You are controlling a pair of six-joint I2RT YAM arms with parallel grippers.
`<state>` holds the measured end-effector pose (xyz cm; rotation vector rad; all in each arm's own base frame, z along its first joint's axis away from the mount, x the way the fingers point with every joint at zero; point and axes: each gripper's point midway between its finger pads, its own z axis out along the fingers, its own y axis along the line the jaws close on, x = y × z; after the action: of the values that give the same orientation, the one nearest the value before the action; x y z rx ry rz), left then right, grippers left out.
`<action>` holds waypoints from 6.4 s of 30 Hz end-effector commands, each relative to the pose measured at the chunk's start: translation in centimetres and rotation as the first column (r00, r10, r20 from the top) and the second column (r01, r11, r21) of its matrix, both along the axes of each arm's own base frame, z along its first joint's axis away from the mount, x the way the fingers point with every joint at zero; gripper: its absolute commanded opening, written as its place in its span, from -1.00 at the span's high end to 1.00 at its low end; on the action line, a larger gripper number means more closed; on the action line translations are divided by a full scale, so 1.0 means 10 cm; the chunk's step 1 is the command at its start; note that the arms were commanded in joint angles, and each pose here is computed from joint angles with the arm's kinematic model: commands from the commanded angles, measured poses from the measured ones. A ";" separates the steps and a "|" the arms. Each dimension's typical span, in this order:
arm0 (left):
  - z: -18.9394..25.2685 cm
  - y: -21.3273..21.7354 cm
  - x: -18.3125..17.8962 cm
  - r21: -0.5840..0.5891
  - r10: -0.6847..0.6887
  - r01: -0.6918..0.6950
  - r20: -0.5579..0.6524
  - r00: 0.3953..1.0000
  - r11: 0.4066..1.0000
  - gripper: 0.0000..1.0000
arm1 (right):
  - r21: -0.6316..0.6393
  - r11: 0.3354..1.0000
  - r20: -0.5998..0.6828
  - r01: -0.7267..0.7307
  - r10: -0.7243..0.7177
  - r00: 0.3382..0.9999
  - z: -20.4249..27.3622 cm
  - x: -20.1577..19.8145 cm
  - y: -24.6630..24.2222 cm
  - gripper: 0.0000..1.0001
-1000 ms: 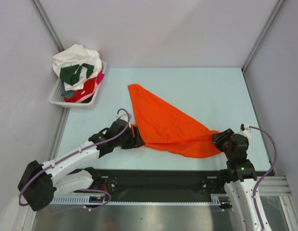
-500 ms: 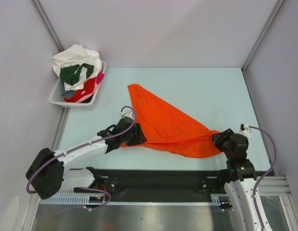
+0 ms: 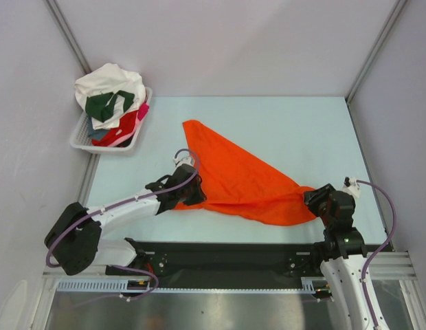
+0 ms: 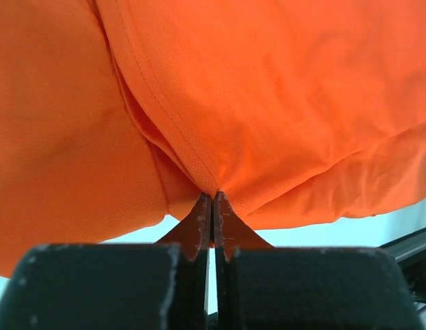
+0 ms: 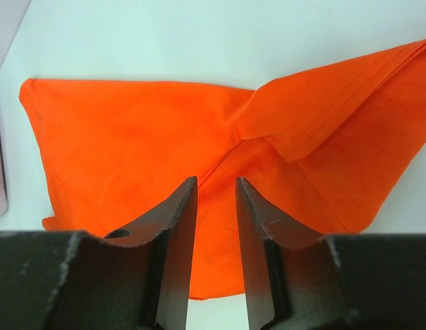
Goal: Fold and stack the t-shirts
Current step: Flatten the tshirt out
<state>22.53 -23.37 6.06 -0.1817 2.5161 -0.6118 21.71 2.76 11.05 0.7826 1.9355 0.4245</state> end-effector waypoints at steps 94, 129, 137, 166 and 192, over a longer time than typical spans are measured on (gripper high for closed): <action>1.87 1.68 1.18 -0.102 0.246 -0.224 0.346 0.906 0.969 0.99 | 0.347 0.867 -0.055 -0.357 0.399 0.915 -0.25 0.15 1.32 1.00; 4.92 1.89 0.32 -0.380 0.453 -0.248 0.722 0.522 0.891 0.99 | -0.226 0.903 0.763 -0.365 0.397 0.510 5.01 -0.04 0.52 1.00; 5.00 1.83 -0.24 -0.450 0.481 -0.184 0.743 0.466 0.874 0.99 | -0.293 0.955 0.893 -0.042 0.289 0.346 5.50 -1.17 0.39 1.00; 3.93 1.48 2.71 -0.597 0.470 -0.128 0.463 0.751 0.792 0.99 | 0.017 0.965 0.635 -0.264 0.193 0.748 4.47 2.37 -0.21 1.00; 1.54 1.39 2.60 -0.490 0.408 -0.256 0.235 0.882 0.834 0.99 | 0.275 0.906 0.326 -0.322 0.227 0.918 1.91 2.37 -0.09 1.00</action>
<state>48.77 -9.30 13.68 -0.8057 2.1383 -0.9289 47.32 1.49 26.46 0.7424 1.8174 1.0286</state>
